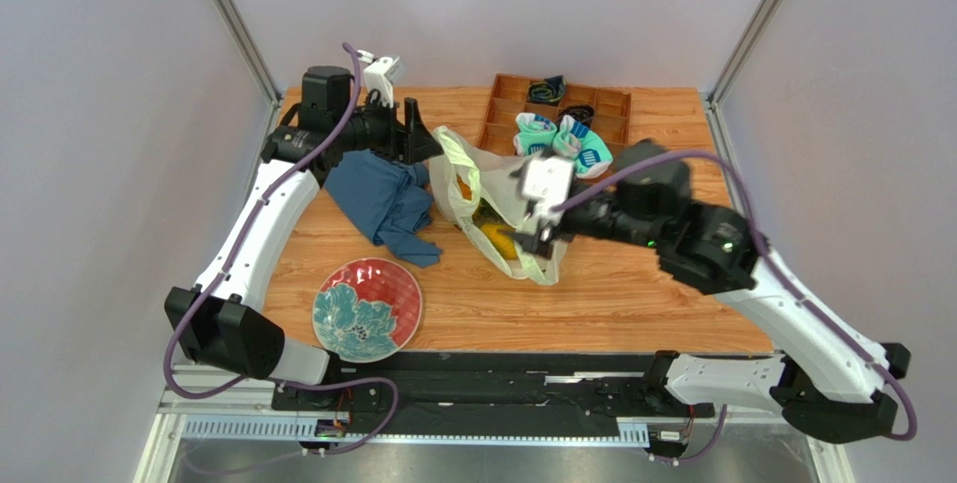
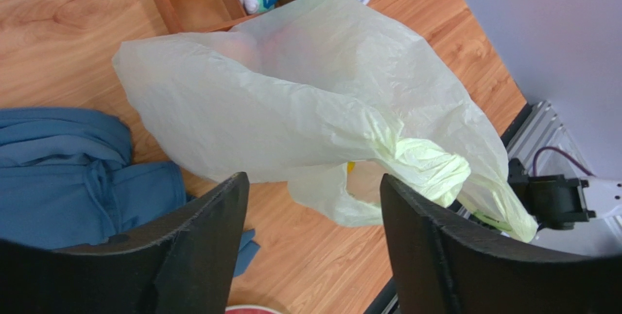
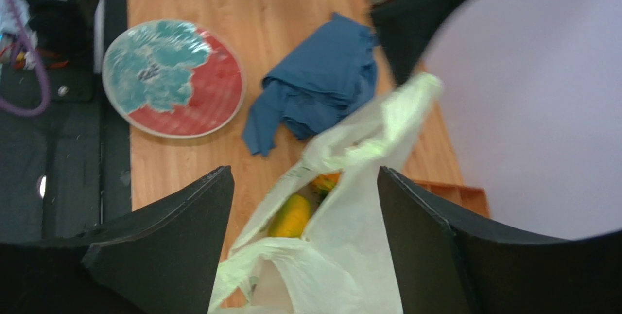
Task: Take the fake fruits out of the plastic bag
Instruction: Move the plate to the center of the board.
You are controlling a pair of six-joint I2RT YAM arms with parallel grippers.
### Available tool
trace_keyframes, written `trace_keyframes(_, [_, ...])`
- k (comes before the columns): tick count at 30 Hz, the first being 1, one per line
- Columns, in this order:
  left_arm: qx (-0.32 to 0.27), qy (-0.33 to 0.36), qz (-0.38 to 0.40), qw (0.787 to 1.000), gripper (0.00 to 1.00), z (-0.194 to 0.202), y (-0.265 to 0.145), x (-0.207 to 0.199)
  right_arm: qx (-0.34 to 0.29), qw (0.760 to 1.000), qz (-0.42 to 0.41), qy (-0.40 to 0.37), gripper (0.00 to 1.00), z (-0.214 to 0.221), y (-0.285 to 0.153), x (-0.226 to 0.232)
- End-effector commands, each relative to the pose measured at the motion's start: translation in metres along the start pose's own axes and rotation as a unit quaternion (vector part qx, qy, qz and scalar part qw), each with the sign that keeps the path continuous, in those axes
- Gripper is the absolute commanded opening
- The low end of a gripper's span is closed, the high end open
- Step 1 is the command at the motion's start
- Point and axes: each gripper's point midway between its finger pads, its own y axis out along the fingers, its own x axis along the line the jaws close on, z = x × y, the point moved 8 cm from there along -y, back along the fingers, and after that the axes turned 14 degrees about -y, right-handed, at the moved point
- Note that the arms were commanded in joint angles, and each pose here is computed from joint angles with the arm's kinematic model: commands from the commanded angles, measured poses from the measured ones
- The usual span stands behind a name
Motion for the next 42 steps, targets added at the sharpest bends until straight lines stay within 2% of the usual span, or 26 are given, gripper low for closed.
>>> trace_keyframes(1, [-0.027,-0.004,0.017,0.999,0.81,-0.028,-0.025,-0.012,0.032,0.983,-0.140,-0.111,0.74,0.045,0.063,0.076])
trace_keyframes(2, [-0.041,-0.008,0.015,0.999,0.89,-0.037,-0.035,-0.011,0.017,0.984,-0.128,-0.124,0.72,0.047,0.077,0.080])
trace_keyframes(4, [-0.037,-0.021,0.005,0.999,0.96,-0.039,-0.047,-0.008,0.024,0.980,-0.147,-0.131,0.69,0.069,0.096,0.101])
trace_keyframes(5, [-0.050,-0.021,-0.013,0.998,0.96,-0.045,-0.060,-0.006,0.017,0.981,-0.144,-0.128,0.68,0.070,0.104,0.103])
trace_keyframes(9, [-0.051,-0.062,-0.120,0.989,0.93,-0.017,-0.095,0.016,0.021,0.984,-0.178,-0.014,0.65,0.064,0.124,0.119])
trace_keyframes(10, [-0.051,-0.064,-0.155,0.984,0.92,-0.003,-0.110,0.020,0.019,0.981,-0.190,0.043,0.65,0.060,0.124,0.125])
trace_keyframes(12, [-0.015,-0.102,-0.220,0.970,0.90,0.029,-0.120,0.042,0.022,0.974,-0.207,0.092,0.65,0.061,0.131,0.137])
trace_keyframes(13, [-0.022,-0.108,-0.258,0.960,0.90,0.038,-0.133,0.049,0.032,0.967,-0.198,0.156,0.66,0.061,0.136,0.142])
trace_keyframes(14, [-0.007,-0.126,-0.274,0.953,0.89,0.052,-0.135,0.058,0.043,0.962,-0.195,0.187,0.66,0.063,0.140,0.145])
trace_keyframes(15, [0.004,-0.141,-0.288,0.947,0.89,0.061,-0.140,0.062,0.048,0.954,-0.194,0.225,0.65,0.065,0.144,0.145])
trace_keyframes(16, [0.002,-0.158,-0.308,0.938,0.88,0.066,-0.147,0.068,0.068,0.935,-0.196,0.288,0.65,0.069,0.154,0.152])
trace_keyframes(18, [0.011,-0.185,-0.316,0.931,0.87,0.077,-0.150,0.074,0.083,0.909,-0.206,0.352,0.63,0.072,0.166,0.159])
trace_keyframes(19, [0.001,-0.190,-0.312,0.931,0.87,0.079,-0.153,0.072,0.104,0.881,-0.206,0.413,0.62,0.077,0.178,0.168])
trace_keyframes(25, [-0.049,-0.168,-0.294,0.940,0.87,0.086,-0.159,0.057,0.193,0.790,-0.176,0.554,0.57,0.120,0.214,0.193])
trace_keyframes(26, [-0.050,-0.166,-0.289,0.941,0.87,0.088,-0.159,0.054,0.212,0.758,-0.170,0.593,0.56,0.135,0.222,0.194])
trace_keyframes(34, [-0.061,-0.175,-0.269,0.945,0.87,0.106,-0.162,0.040,0.235,0.728,-0.172,0.621,0.54,0.165,0.267,0.197])
trace_keyframes(37, [-0.054,-0.183,-0.262,0.946,0.87,0.110,-0.160,0.040,0.233,0.720,-0.183,0.628,0.47,0.173,0.276,0.205])
trace_keyframes(40, [-0.051,-0.181,-0.261,0.947,0.87,0.112,-0.160,0.040,0.223,0.719,-0.202,0.626,0.33,0.175,0.281,0.210])
trace_keyframes(42, [-0.049,-0.179,-0.263,0.947,0.87,0.111,-0.159,0.041,0.240,0.717,-0.200,0.623,0.07,0.181,0.276,0.211])
